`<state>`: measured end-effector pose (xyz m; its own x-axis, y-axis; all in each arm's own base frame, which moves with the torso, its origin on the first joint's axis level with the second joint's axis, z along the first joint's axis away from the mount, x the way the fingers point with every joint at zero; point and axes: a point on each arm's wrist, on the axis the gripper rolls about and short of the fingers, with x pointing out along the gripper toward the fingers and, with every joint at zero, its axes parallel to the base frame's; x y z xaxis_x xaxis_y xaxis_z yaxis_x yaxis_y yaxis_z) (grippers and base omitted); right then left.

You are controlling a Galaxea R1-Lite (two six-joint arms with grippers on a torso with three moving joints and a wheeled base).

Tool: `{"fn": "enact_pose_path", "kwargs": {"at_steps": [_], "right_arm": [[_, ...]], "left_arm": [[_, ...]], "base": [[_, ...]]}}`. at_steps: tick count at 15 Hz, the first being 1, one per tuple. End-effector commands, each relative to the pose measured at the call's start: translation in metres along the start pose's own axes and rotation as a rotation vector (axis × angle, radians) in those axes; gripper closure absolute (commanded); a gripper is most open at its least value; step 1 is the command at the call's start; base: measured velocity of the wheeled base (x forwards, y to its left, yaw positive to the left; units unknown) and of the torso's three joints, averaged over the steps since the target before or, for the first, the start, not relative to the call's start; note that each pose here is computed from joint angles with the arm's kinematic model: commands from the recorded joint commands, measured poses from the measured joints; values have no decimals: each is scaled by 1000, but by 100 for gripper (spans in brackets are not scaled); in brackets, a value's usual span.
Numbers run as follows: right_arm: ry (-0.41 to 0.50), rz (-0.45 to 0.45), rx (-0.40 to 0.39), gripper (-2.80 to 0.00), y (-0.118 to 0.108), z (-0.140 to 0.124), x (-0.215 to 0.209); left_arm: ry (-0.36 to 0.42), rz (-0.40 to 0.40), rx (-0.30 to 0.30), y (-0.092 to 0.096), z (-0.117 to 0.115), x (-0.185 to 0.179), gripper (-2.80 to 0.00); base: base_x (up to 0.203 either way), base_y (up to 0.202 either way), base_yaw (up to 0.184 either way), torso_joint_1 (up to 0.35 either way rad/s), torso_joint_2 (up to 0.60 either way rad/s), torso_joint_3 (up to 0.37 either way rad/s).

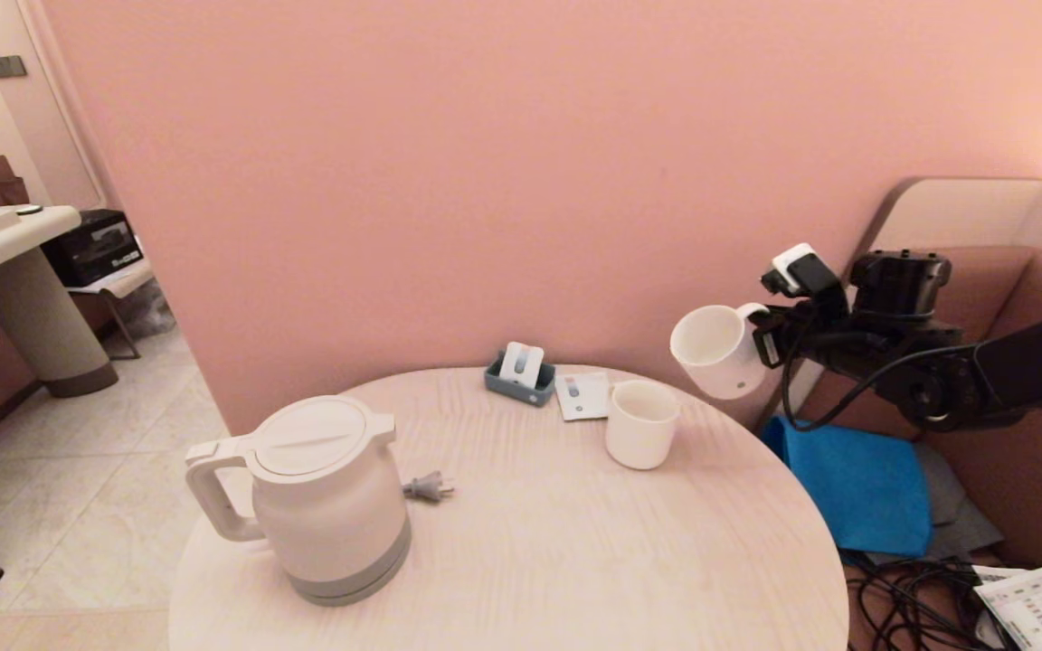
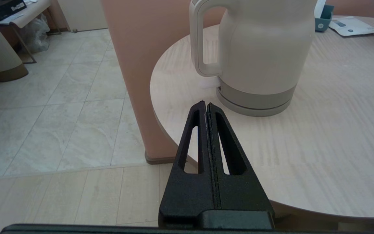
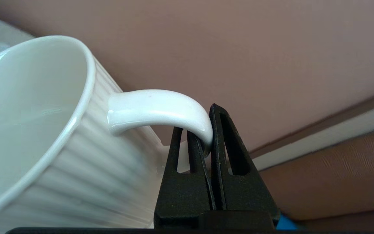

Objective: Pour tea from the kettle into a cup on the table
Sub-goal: Pour water into another cup

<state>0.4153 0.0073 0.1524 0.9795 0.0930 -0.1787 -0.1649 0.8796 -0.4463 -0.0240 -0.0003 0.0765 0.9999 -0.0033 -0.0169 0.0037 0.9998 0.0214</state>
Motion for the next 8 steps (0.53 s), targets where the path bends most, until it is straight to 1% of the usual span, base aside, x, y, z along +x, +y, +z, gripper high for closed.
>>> {"fn": "enact_pose_path", "kwargs": {"at_steps": [1, 4, 8], "right_arm": [[2, 4, -22, 0, 2, -3, 3], [10, 16, -67, 0, 9, -4, 6], [18, 10, -167, 0, 11, -6, 11]], "left_arm": [[0, 1, 0, 0, 0, 0, 0], [0, 0, 0, 0, 0, 0, 0], [0, 0, 0, 0, 0, 0, 0]], "base": [[0, 0, 0, 0, 0, 0], [0, 0, 0, 0, 0, 0], [0, 0, 0, 0, 0, 0]]}}
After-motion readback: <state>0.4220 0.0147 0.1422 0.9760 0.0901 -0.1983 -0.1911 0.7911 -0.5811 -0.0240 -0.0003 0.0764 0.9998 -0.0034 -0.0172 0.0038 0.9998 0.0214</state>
